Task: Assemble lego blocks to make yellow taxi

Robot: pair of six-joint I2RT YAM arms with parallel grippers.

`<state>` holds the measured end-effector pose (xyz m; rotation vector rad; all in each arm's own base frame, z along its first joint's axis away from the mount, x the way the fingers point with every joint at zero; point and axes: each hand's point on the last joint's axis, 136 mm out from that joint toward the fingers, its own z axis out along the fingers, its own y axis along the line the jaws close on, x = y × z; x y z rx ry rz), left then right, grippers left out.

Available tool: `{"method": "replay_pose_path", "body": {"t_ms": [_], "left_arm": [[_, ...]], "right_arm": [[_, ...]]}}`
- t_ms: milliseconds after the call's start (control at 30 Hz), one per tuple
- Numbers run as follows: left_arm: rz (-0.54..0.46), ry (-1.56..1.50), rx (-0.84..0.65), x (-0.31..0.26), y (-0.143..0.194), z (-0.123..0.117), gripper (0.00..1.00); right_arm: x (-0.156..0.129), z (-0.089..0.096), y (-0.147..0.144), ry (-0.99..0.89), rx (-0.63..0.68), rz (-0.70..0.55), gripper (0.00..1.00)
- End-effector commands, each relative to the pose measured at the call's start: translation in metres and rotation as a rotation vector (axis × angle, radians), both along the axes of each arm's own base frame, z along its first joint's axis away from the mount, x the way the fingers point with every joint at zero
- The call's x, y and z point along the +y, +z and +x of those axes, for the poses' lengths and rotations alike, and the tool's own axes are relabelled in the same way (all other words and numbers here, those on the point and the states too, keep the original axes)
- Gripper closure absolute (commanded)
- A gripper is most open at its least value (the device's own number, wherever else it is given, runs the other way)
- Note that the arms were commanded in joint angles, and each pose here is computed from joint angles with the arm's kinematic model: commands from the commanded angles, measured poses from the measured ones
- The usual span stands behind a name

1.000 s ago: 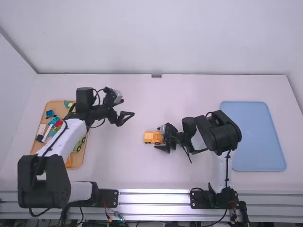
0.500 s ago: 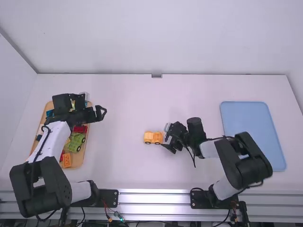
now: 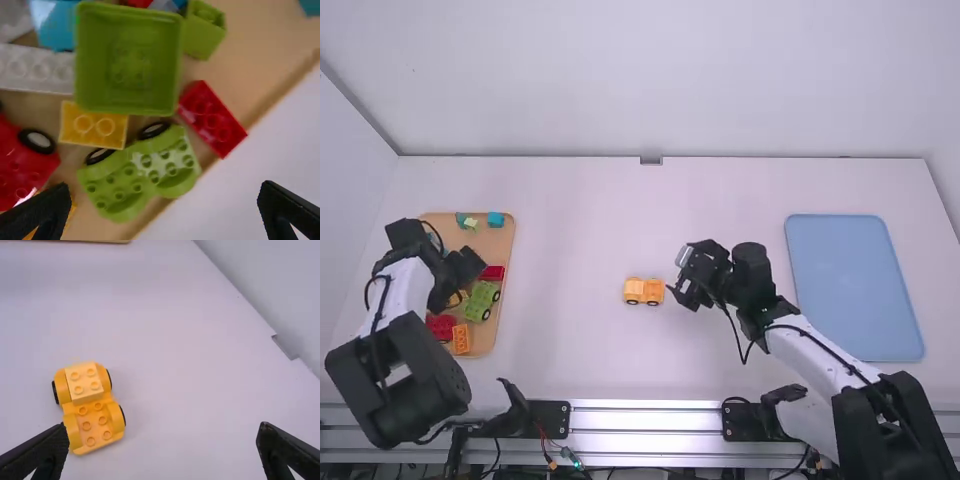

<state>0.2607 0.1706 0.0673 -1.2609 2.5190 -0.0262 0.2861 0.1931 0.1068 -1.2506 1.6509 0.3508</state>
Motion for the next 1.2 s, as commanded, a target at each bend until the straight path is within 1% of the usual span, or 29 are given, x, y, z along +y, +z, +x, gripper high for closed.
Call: {"method": "replay_pose_path", "body": {"t_ms": [0,100,167,233,367,433,533,700,833,867,900,933,1000,1133,1167], "left_arm": [[0.003,0.063,0.049,0.019,0.004,-0.002,0.01],[-0.046,0.087,0.121,0.026,-0.001,-0.006,0.01],[-0.061,0.1,0.178,0.031,-0.01,-0.007,0.01],[-0.07,0.095,0.196,0.033,-0.016,-0.006,0.01],[-0.05,0.131,0.183,0.042,-0.024,0.001,0.01],[-0.069,0.255,0.159,0.044,-0.024,0.003,0.01],[-0.101,0.36,0.157,0.042,-0.025,0.0,0.01],[-0.124,0.374,0.169,0.036,-0.026,-0.003,0.01],[-0.177,0.313,0.15,0.025,-0.031,0.001,0.01],[-0.182,0.313,0.146,0.024,-0.032,0.002,0.07],[-0.182,0.327,0.154,0.024,-0.033,-0.001,0.18],[-0.182,0.327,0.154,0.024,-0.033,-0.001,0.18],[-0.186,0.339,0.173,0.022,-0.034,-0.005,0.22],[-0.168,0.365,0.192,0.024,-0.036,-0.01,0.25],[-0.158,0.384,0.209,0.024,-0.039,-0.015,0.26]], "right_arm": [[-0.001,0.0,0.003,-0.002,-0.008,0.002,0.01],[0.0,-0.001,0.003,0.0,-0.009,0.002,0.01],[-0.001,0.001,0.003,-0.004,-0.012,0.003,0.01],[0.0,0.001,0.004,-0.002,-0.016,0.005,0.01],[0.0,0.003,0.007,-0.006,-0.032,0.009,0.01],[0.0,0.004,0.008,-0.006,-0.038,0.011,0.01],[0.0,0.004,0.009,-0.006,-0.042,0.012,0.01],[0.0,0.004,0.009,-0.006,-0.041,0.012,0.01],[0.001,0.005,0.011,-0.005,-0.048,0.014,0.01],[0.001,0.005,0.011,-0.006,-0.051,0.016,0.01],[0.001,0.005,0.012,-0.005,-0.054,0.017,0.01],[0.001,0.005,0.012,-0.005,-0.054,0.017,0.01],[0.001,0.005,0.012,-0.006,-0.054,0.017,0.01],[0.001,0.005,0.011,-0.006,-0.051,0.016,0.01],[0.001,0.005,0.011,-0.005,-0.051,0.016,0.01]]}}
